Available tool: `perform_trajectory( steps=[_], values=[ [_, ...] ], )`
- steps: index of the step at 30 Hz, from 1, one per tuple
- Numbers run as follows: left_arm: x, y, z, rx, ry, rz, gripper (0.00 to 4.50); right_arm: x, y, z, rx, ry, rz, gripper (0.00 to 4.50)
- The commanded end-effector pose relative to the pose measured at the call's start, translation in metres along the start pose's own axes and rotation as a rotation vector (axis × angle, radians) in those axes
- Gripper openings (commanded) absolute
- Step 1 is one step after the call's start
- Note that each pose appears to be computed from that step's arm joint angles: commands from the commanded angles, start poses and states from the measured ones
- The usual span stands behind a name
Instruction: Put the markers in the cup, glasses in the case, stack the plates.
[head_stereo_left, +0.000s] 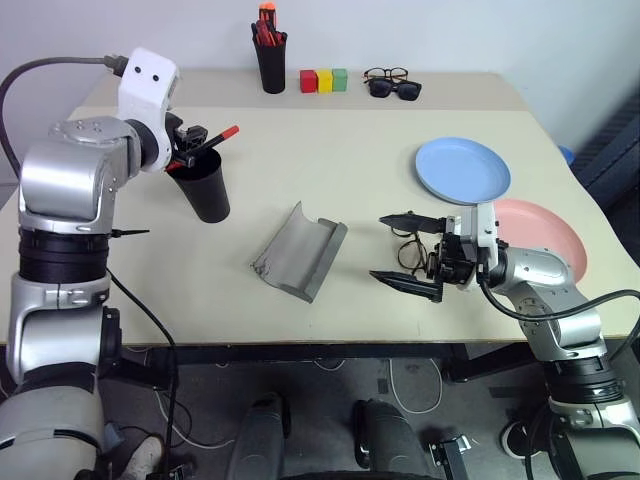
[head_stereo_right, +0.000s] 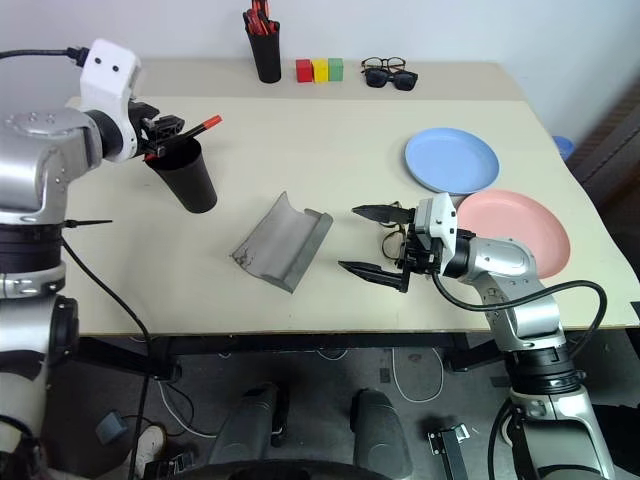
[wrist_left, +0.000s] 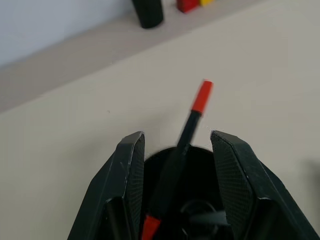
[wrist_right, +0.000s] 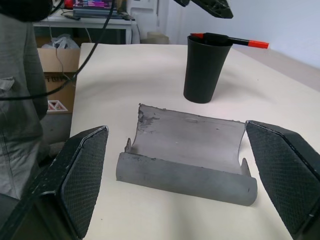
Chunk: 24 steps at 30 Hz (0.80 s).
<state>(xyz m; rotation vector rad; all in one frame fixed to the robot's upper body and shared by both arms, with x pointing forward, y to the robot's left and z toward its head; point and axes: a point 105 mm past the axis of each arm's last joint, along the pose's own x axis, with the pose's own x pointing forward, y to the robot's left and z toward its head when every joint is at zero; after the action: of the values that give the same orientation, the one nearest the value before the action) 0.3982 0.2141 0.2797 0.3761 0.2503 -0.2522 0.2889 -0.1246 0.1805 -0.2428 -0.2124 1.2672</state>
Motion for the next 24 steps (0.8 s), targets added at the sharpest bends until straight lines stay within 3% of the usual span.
perform_trajectory(
  steps=[1, 15, 24],
  values=[
    [-0.009, 0.006, 0.013, 0.032, 0.020, -0.014, 2.08, 0.000, 0.000, 0.008, -0.037, -0.028, -0.004, 4.50],
    [-0.020, 0.013, -0.014, -0.032, 0.169, -0.060, 2.08, 0.004, -0.003, 0.015, -0.037, -0.033, -0.017, 4.50],
    [-0.021, 0.014, -0.025, -0.068, 0.192, -0.051, 2.08, 0.004, -0.003, 0.014, -0.035, -0.033, -0.010, 4.50]
  ],
)
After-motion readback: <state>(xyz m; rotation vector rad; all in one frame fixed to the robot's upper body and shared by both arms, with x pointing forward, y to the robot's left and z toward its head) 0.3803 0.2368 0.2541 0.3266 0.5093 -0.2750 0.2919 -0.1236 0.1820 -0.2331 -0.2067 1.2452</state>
